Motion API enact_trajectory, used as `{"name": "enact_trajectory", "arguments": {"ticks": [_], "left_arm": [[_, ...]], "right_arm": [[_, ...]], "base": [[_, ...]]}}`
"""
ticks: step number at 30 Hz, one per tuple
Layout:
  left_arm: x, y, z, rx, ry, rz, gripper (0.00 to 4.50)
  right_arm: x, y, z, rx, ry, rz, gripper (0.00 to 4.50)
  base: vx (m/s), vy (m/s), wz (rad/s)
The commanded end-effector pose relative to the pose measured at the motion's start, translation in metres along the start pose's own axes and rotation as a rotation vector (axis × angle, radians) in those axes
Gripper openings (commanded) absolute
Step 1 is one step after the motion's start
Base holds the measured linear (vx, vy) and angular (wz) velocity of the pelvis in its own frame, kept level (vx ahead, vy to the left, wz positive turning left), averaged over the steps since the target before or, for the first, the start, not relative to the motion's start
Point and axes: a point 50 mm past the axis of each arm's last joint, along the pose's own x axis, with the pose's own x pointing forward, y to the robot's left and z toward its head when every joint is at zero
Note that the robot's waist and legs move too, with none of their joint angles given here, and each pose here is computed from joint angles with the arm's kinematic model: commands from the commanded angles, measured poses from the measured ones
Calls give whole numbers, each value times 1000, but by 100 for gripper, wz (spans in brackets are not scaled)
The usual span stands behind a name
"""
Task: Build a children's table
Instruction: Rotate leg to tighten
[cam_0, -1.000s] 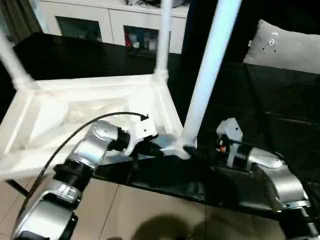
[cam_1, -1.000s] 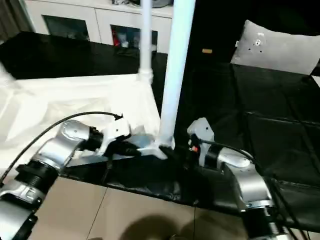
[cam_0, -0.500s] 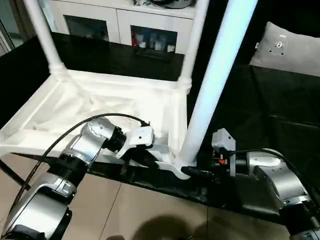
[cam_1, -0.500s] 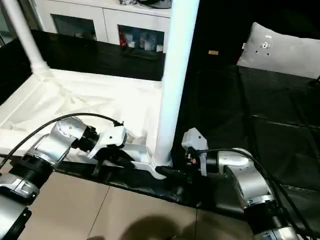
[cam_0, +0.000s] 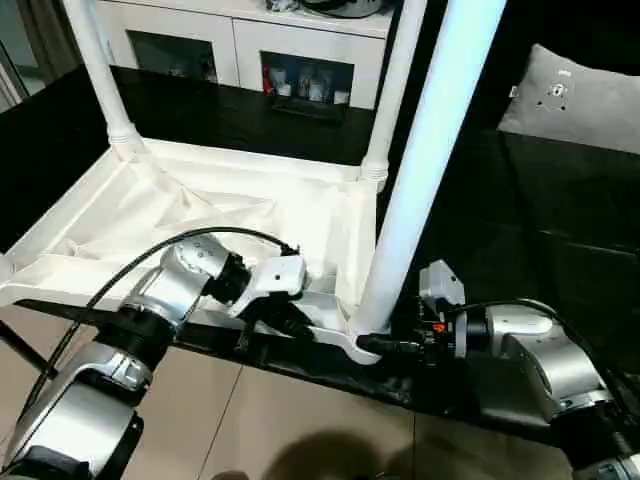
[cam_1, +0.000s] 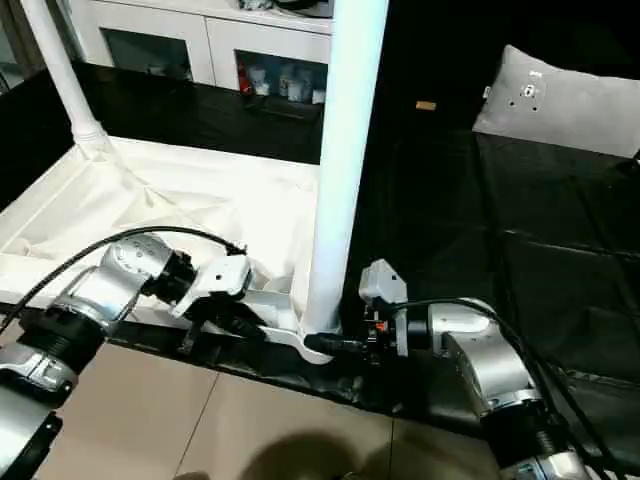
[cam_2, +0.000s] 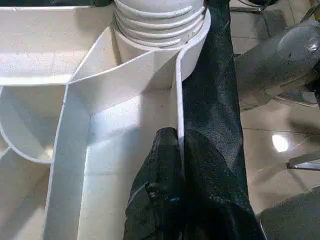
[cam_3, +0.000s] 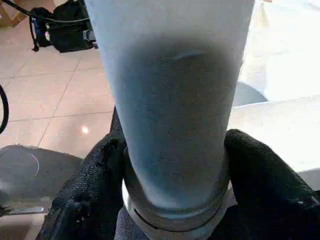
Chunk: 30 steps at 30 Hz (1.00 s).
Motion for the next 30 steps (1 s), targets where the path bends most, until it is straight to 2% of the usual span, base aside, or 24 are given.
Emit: {"name": "enact_trajectory", "arguments": {"ticks": [1,6,7,8,12,15,16,17,20,22,24,28,29,30], "left_arm": [[4,1,14,73,-1,-72,0],[6,4,16,17,-48,-7,0],[6,4,17,1,-60,11,0],[9,7,17,-60,-67,89,0],[18,13,27,-158,-127,226,0],[29,20,38,-229,-169,348,0],[37,25,46,-281,-205,430,0],[37,25,46,-281,-205,430,0],[49,33,63,-333,-271,538,0],[54,33,71,-347,-290,566,0],[56,34,74,-324,-285,576,0],[54,33,71,-313,-264,584,0],[53,33,70,-312,-260,584,0],[50,33,65,-305,-249,586,0]], "right_arm": [[2,1,3,1,-25,8,272],[9,7,0,89,-70,-38,270],[13,9,0,102,-81,-58,270],[23,10,-2,133,-83,-150,270],[44,3,-2,176,-106,-377,270],[57,-9,1,281,-158,-566,270],[65,-14,3,342,-181,-647,270],[65,-14,3,342,-181,-647,270],[71,-20,2,360,-137,-743,270],[73,-21,4,359,-155,-773,270],[72,-22,6,345,-164,-782,325],[66,-21,4,304,-161,-796,362],[63,-21,4,294,-162,-798,384],[56,-21,3,275,-178,-802,384]], "base": [[0,0,0],[0,0,0],[0,0,0],[0,0,0],[0,0,0],[0,0,0],[0,0,0],[0,0,0],[0,0,0],[0,0,0],[0,0,0],[0,0,0],[0,0,0],[0,0,0]]}}
